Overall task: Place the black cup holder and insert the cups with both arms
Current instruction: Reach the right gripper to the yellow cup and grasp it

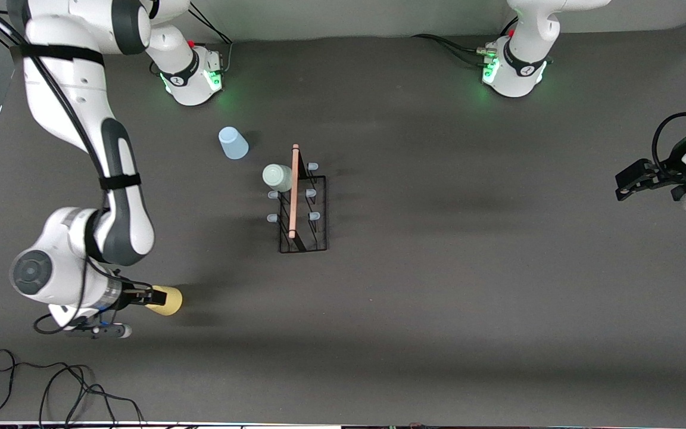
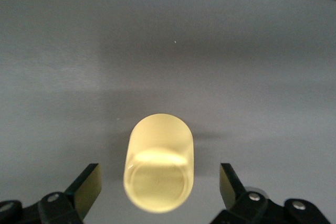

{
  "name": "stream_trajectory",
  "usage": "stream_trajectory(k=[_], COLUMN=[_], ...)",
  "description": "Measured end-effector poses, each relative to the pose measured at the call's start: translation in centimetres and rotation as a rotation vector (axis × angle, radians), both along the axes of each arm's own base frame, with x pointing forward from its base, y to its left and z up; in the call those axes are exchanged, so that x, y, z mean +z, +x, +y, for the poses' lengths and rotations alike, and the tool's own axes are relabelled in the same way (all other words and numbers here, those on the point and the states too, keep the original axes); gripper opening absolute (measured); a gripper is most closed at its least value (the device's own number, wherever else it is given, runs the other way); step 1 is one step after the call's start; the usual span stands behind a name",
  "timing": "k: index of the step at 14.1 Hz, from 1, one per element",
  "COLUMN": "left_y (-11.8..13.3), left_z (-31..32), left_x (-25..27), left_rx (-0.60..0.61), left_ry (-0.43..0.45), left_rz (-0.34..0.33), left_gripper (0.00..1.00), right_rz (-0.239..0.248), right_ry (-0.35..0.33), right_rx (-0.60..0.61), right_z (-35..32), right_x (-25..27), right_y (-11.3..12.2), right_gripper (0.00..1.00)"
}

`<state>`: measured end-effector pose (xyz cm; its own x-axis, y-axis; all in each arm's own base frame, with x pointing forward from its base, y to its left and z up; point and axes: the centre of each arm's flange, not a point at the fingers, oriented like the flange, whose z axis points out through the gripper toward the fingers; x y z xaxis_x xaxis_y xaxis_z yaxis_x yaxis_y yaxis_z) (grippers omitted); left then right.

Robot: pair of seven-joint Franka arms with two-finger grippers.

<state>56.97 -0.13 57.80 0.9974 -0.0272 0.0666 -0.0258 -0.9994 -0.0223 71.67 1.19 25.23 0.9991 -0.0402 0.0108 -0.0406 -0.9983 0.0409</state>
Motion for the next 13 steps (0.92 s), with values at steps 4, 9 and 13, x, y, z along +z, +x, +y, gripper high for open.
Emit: stream_trajectory(k=[4,9,13], left_y=[0.0,0.0,0.0], left_z=[0.0,0.2,0.2], left_x=[-0.1,-0.1,-0.1], left_rx=[0.000,0.003,0.004], left_ry=[0.000,0.001,0.001], left_rz=[0.002,0.002,0.002], left_gripper=[1.00,1.00,1.00], right_rz=[0.007,-0.010,0.010], right_ry=[0.014,0.023,0.093], right_rx=[-0.022,-0.013,0.001], right_z=[-0.1,0.1,1.4], right_x=[-3.4,-2.3,8.0], right_y=[-0.6,-0.4,-0.6], right_gripper=[1.00,0.69,0.69])
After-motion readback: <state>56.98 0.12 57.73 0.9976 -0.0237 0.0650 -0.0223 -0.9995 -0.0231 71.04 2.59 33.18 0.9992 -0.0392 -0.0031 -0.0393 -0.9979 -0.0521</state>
